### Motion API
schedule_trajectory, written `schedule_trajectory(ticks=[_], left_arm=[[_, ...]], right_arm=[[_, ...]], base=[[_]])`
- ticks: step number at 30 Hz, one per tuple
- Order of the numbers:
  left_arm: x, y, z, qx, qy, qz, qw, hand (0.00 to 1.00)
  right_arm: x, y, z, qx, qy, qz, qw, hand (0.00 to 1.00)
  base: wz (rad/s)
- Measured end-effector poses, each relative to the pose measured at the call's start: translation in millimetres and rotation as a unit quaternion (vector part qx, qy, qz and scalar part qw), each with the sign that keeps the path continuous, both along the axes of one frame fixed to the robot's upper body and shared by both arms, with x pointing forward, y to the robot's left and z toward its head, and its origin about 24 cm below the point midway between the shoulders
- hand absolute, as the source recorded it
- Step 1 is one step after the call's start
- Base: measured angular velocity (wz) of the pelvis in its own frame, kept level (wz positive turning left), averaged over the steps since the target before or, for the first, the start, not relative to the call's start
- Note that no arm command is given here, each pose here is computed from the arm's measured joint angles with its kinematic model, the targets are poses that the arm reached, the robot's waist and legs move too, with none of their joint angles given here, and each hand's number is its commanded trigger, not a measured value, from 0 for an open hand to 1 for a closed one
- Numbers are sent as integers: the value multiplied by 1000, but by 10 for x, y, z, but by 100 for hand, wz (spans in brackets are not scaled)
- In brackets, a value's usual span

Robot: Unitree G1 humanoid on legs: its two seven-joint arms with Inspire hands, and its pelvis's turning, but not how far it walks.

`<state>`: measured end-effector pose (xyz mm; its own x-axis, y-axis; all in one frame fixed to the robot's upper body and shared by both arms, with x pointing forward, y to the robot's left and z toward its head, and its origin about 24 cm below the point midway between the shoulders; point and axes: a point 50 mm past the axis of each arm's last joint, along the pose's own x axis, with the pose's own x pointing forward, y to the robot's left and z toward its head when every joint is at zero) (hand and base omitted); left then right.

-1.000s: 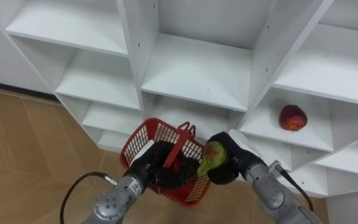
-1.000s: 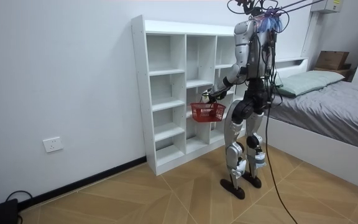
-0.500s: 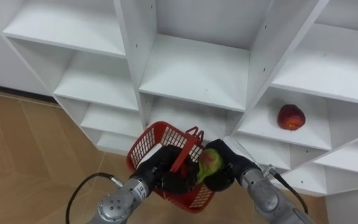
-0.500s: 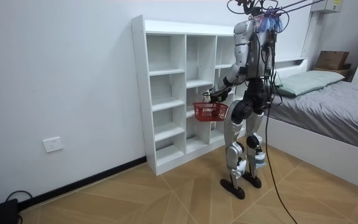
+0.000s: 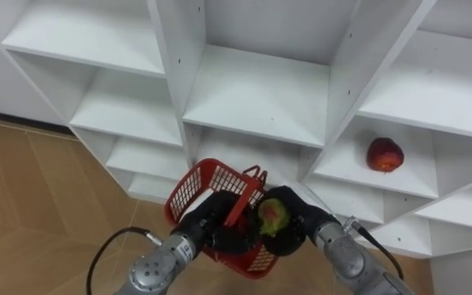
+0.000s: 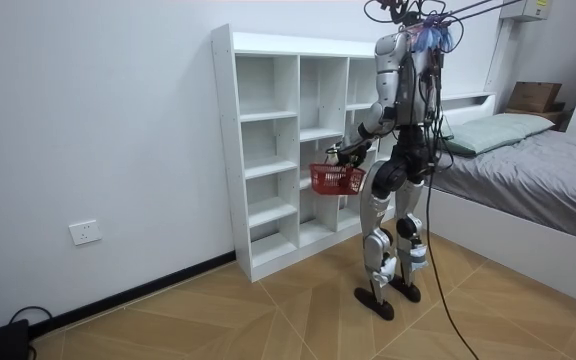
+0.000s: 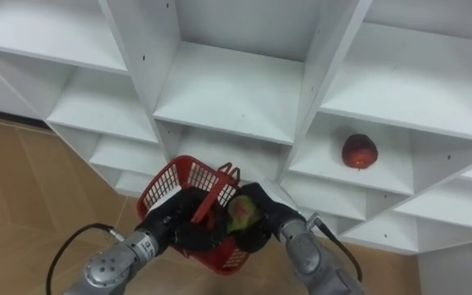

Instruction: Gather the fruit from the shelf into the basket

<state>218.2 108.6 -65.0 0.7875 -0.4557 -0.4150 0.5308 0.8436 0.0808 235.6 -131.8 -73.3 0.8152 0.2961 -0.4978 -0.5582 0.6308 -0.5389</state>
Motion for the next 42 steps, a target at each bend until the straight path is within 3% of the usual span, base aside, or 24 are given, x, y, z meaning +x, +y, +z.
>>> schedule_trajectory(ticks=[24, 42], left_arm=[[35, -41, 65, -12, -13, -3, 1000, 100], [9, 39, 38, -3, -10, 9, 1000, 100]], right_arm=[[-4, 29, -3, 6, 8, 9, 1000, 0], [-71, 63, 112, 30, -9, 38, 999, 0]], base=[[0], [-1]])
